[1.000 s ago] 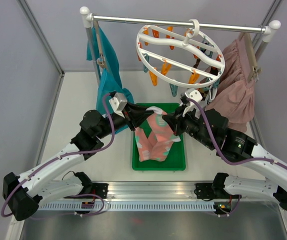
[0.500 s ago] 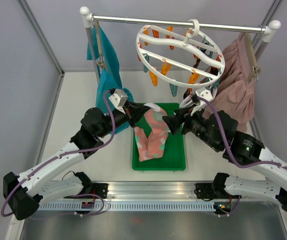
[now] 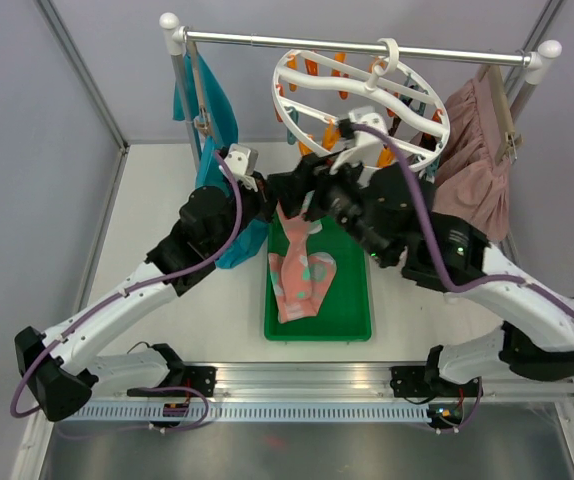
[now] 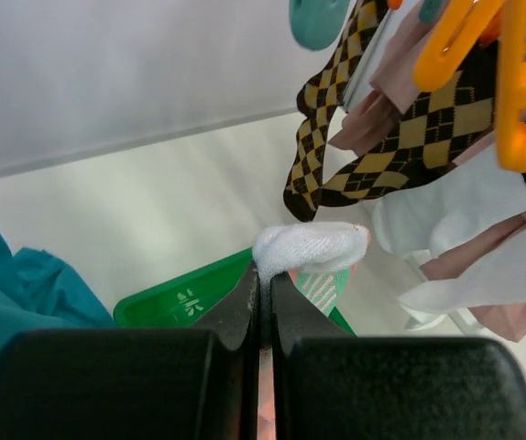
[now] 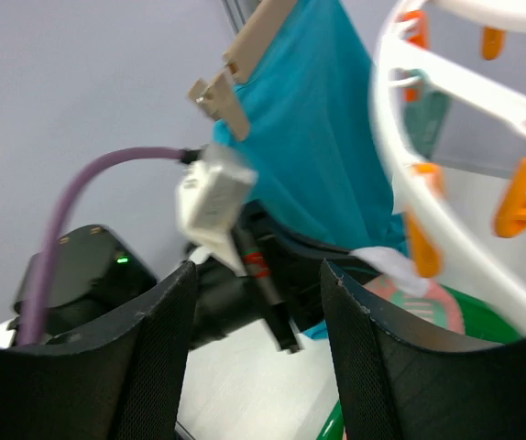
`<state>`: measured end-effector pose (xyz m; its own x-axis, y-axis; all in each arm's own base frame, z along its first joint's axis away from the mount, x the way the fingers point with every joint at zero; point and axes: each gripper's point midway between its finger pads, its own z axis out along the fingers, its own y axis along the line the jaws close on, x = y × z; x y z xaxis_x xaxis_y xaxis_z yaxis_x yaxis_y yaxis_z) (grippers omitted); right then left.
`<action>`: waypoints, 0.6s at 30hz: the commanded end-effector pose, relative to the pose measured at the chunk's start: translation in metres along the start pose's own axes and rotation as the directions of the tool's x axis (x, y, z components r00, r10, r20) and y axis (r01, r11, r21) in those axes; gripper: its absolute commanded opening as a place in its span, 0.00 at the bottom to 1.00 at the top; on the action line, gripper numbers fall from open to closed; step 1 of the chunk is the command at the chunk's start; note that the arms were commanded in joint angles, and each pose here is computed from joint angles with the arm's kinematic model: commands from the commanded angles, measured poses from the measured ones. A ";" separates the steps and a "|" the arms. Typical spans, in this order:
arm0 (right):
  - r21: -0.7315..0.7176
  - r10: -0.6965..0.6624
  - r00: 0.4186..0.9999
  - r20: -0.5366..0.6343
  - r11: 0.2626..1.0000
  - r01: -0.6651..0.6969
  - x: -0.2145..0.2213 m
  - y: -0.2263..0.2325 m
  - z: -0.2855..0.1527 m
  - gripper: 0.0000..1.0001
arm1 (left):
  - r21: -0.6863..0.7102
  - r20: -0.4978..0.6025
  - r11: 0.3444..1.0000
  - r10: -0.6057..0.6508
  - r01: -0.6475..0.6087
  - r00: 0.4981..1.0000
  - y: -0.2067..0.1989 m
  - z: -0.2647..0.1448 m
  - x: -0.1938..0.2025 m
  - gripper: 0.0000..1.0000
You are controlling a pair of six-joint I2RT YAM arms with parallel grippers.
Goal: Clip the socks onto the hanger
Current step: Move the clothesline to the center of the board.
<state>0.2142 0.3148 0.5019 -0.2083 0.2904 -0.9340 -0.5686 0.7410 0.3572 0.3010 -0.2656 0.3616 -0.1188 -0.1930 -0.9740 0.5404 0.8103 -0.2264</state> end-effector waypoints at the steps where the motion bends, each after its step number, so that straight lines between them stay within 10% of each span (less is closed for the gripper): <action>1: 0.136 -0.096 0.995 0.030 0.986 0.091 -0.016 0.015 -0.008 0.64 | -0.071 0.008 0.997 -0.034 0.035 0.999 0.009 0.001 -0.010 0.02; 18: 0.565 -0.384 0.920 0.077 0.777 0.278 -0.074 -0.022 0.047 0.67 | -0.080 -0.044 0.996 -0.052 0.049 0.998 0.011 -0.010 0.002 0.02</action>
<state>0.2639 0.3270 0.5576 0.0804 0.0863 -0.9930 -0.1210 0.9897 0.0762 0.3046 -0.2562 0.3330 -0.2068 -0.1494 -0.9669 0.4651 0.8545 -0.2314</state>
